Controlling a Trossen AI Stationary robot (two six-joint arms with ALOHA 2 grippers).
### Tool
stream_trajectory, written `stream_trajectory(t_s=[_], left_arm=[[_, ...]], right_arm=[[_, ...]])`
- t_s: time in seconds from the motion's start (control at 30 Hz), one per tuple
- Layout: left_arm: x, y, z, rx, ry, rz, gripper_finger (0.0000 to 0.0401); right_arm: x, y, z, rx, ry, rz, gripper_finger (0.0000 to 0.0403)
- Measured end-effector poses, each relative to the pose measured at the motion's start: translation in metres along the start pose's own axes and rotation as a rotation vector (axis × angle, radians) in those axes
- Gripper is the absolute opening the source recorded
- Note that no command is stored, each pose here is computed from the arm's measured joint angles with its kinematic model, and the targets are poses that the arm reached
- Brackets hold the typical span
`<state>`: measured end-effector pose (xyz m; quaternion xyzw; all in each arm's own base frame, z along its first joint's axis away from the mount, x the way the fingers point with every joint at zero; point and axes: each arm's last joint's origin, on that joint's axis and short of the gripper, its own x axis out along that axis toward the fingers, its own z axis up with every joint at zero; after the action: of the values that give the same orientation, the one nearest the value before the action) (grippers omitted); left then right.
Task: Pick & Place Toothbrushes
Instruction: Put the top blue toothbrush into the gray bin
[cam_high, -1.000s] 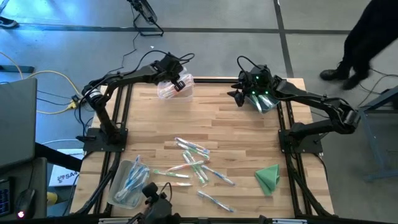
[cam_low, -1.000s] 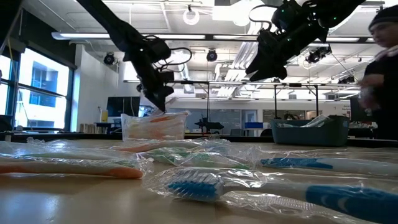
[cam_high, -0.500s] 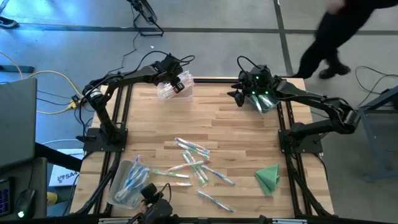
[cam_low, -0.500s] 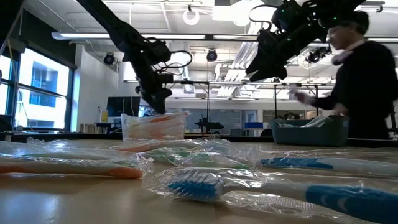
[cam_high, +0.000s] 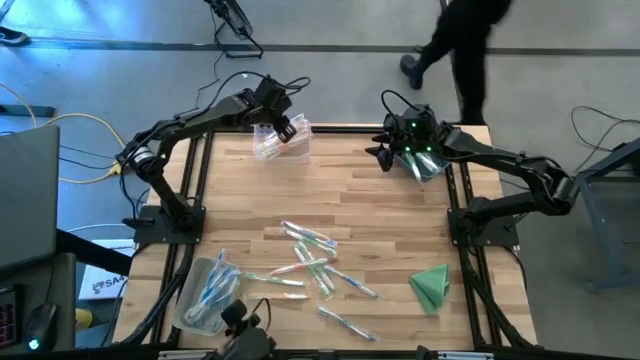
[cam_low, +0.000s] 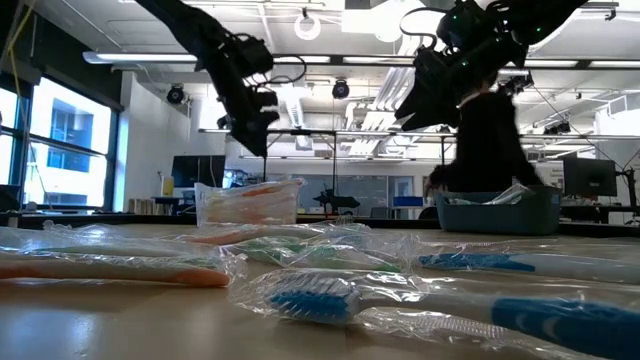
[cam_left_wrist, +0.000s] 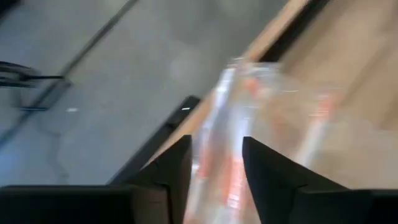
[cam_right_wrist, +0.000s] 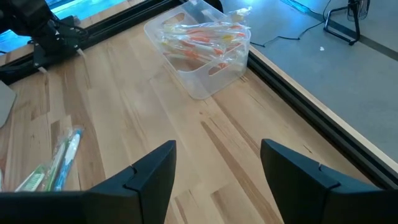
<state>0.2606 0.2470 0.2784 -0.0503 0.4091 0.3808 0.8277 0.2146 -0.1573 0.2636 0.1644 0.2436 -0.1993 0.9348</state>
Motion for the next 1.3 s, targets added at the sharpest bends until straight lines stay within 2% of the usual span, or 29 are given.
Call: stream_trajectory(t_s=[0.23,0.4,0.67,0.77,0.93,1.03,1.13,1.3], left_arm=[[-0.025,-0.002,0.004,-0.081,-0.056,-0.192,0.0064],[-0.042,-0.012,0.008,-0.061,-0.104,-0.244,0.0007],[-0.055,-0.022,0.007,-0.058,-0.165,-0.254,0.0001],[-0.051,-0.03,-0.008,-0.11,-0.2,-0.273,0.0001],[-0.049,-0.055,-0.039,-0.176,-0.338,-0.313,0.0001],[-0.063,-0.058,-0.053,-0.208,-0.418,-0.28,0.0],[-0.084,-0.049,-0.064,-0.231,-0.461,-0.22,0.0],[-0.124,-0.035,-0.077,-0.249,-0.533,-0.2,0.0]], right_arm=[[0.0,0.0,0.0,-0.007,0.0,0.001,0.0226],[0.0,0.0,0.0,-0.034,0.0,0.001,0.0226],[0.0,0.0,0.0,-0.038,0.0,0.001,0.0226],[0.0,0.0,0.0,-0.039,-0.001,0.001,0.0226],[0.0,0.0,0.0,-0.037,0.0,0.001,0.0226],[0.0,0.0,0.0,-0.036,-0.001,0.001,0.0226],[0.0,0.0,0.0,-0.036,-0.001,0.0,0.0226],[0.0,0.0,0.003,-0.043,-0.029,-0.001,0.0226]])
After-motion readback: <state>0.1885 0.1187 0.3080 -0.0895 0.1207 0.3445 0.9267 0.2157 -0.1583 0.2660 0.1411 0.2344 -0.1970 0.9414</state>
